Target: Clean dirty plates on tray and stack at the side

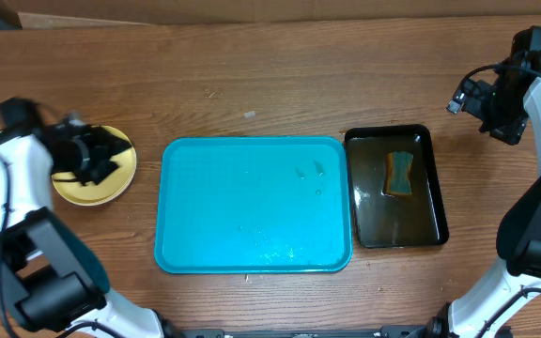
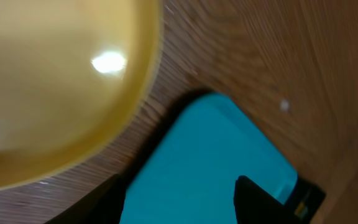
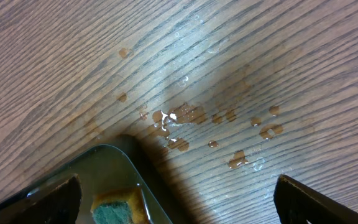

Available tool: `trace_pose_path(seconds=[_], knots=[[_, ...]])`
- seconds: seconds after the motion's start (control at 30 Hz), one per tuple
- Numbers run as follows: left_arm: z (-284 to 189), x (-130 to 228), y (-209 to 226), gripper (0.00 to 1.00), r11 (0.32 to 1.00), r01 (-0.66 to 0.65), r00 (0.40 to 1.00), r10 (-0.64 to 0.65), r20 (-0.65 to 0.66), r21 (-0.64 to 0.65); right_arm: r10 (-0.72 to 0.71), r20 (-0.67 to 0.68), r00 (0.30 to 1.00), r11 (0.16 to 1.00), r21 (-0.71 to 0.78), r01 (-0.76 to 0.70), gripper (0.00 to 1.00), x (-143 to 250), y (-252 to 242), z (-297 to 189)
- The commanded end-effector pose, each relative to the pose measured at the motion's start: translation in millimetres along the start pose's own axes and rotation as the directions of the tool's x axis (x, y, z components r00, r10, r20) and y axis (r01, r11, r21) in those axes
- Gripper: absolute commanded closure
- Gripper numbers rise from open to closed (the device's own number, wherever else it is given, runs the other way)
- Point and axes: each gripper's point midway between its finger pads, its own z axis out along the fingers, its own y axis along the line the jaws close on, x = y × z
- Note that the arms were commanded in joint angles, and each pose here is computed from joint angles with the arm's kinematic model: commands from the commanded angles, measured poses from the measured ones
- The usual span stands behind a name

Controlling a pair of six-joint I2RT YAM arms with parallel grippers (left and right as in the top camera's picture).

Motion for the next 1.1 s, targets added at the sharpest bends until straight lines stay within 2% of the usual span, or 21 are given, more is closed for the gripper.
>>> trace_pose_path(seconds=[0.0,0.13,0.2,0.27,0.33,0.43,0.6,0.77,0.8,0.87,0.9,0.93,1.0,1.03,1.07], knots=[[21,33,-50,0.42,0.983,-0.174,0.979,0.178,-0.094,0.051,0.005,0.017,1.000,1.000,0.000,-0.005,0.00,-2,1,-5],[50,75,-82,0.40,0.946,-0.325,0.930,0.321,-0.179,0.008,0.005,0.017,1.000,1.000,0.000,-0.005,0.00,-2,1,-5],[63,95,-95,0.00,0.914,-0.405,0.895,0.393,-0.212,-0.013,0.005,0.018,1.000,1.000,-0.001,-0.005,0.00,-2,1,-5],[76,120,-110,0.00,0.872,-0.489,0.848,0.469,-0.248,-0.023,0.005,0.017,1.000,1.000,0.000,-0.005,0.00,-2,1,-5],[87,139,-121,0.04,0.829,-0.558,0.804,0.531,-0.267,-0.033,0.005,0.018,1.000,1.000,-0.001,-0.005,0.00,-2,1,-5],[99,167,-134,0.00,0.769,-0.637,0.747,0.598,-0.290,-0.052,0.005,0.018,1.000,1.000,-0.001,-0.005,0.00,-2,1,-5],[111,203,-146,0.00,0.712,-0.697,0.696,0.646,-0.314,-0.082,0.005,0.018,1.000,1.000,-0.001,-0.005,0.00,-2,1,-5],[119,236,-161,0.01,0.671,-0.740,0.647,0.690,-0.323,-0.049,0.005,0.018,1.000,1.000,-0.001,-0.005,0.00,-2,1,-5],[121,240,-164,0.04,0.659,-0.751,0.635,0.704,-0.319,-0.041,0.005,0.018,1.000,1.000,-0.001,-0.005,0.00,-2,1,-5],[124,246,-169,0.18,0.643,-0.764,0.624,0.720,-0.304,-0.044,0.005,0.018,1.000,1.000,-0.001,-0.005,0.00,-2,1,-5],[126,250,-173,0.41,0.642,-0.766,0.622,0.725,-0.297,-0.038,0.005,0.018,1.000,1.000,-0.001,-0.005,0.00,-2,1,-5],[127,253,-176,0.50,0.649,-0.760,0.629,0.721,-0.292,-0.035,0.005,0.017,1.000,1.000,0.000,-0.005,0.00,-2,1,-5],[129,261,-181,0.87,0.657,-0.753,0.637,0.717,-0.284,-0.028,0.005,0.018,1.000,1.000,-0.001,-0.005,0.00,-2,1,-5],[130,265,-184,0.96,0.646,-0.763,0.625,0.728,-0.280,-0.023,0.005,0.018,1.000,1.000,-0.001,-0.005,0.00,-2,1,-5],[131,266,-184,0.96,0.635,-0.772,0.619,0.736,-0.274,-0.035,0.005,0.017,1.000,1.000,0.000,-0.005,0.00,-2,1,-5]])
